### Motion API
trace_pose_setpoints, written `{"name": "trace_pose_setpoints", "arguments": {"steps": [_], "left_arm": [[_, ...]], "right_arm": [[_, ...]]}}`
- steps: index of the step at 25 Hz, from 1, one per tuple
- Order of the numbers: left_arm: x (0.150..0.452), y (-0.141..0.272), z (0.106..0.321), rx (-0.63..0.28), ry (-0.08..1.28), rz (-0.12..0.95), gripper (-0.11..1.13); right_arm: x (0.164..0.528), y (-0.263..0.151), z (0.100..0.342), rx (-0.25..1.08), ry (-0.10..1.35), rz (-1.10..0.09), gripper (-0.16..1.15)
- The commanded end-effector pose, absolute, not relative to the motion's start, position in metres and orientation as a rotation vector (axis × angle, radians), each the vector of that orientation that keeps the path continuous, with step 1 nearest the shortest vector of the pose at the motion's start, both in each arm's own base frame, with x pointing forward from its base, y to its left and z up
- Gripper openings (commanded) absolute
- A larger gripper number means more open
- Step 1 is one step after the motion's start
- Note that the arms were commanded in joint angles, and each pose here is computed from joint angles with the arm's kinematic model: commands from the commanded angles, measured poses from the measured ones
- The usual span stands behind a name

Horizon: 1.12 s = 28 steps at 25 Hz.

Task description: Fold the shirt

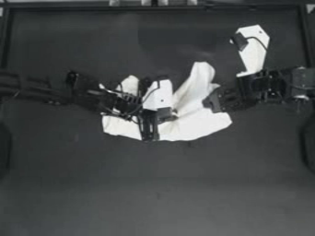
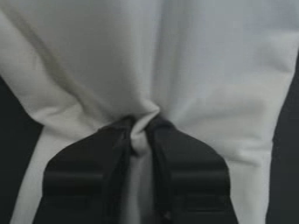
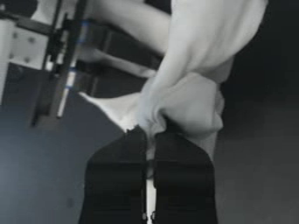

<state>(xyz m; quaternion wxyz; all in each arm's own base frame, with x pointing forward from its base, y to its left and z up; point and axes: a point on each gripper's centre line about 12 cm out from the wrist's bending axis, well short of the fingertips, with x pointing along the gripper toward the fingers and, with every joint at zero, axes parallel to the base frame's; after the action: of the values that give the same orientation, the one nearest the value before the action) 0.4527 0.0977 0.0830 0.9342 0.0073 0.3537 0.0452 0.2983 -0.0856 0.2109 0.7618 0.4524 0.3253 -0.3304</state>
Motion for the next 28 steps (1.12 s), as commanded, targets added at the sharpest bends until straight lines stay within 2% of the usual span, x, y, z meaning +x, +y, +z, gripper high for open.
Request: {"name": "trace_pose_setpoints", "arguments": {"steps": [1, 6, 8, 19, 25, 28], "left_arm": [[0.462, 0.097, 0.096, 0.019, 0.675, 0.082, 0.67], [0.467, 0.097, 0.109, 0.021, 0.632, 0.077, 0.96], [0.467, 0.097, 0.117, 0.024, 0.617, 0.078, 1.03], [0.443, 0.11, 0.172, 0.039, 0.536, 0.133, 1.0], [0.413, 0.115, 0.197, 0.042, 0.507, 0.169, 1.0], [0.391, 0.113, 0.201, 0.046, 0.529, 0.193, 1.0]], "right_arm": [[0.299, -0.087, 0.224, 1.003, 0.674, -0.701, 0.04], [0.295, -0.086, 0.218, 0.996, 0.694, -0.708, 0.04], [0.293, -0.086, 0.217, 0.991, 0.714, -0.72, 0.04], [0.277, -0.083, 0.219, 0.982, 0.737, -0.735, 0.04], [0.275, -0.083, 0.216, 0.98, 0.741, -0.738, 0.04], [0.275, -0.083, 0.217, 0.979, 0.739, -0.736, 0.04]]}}
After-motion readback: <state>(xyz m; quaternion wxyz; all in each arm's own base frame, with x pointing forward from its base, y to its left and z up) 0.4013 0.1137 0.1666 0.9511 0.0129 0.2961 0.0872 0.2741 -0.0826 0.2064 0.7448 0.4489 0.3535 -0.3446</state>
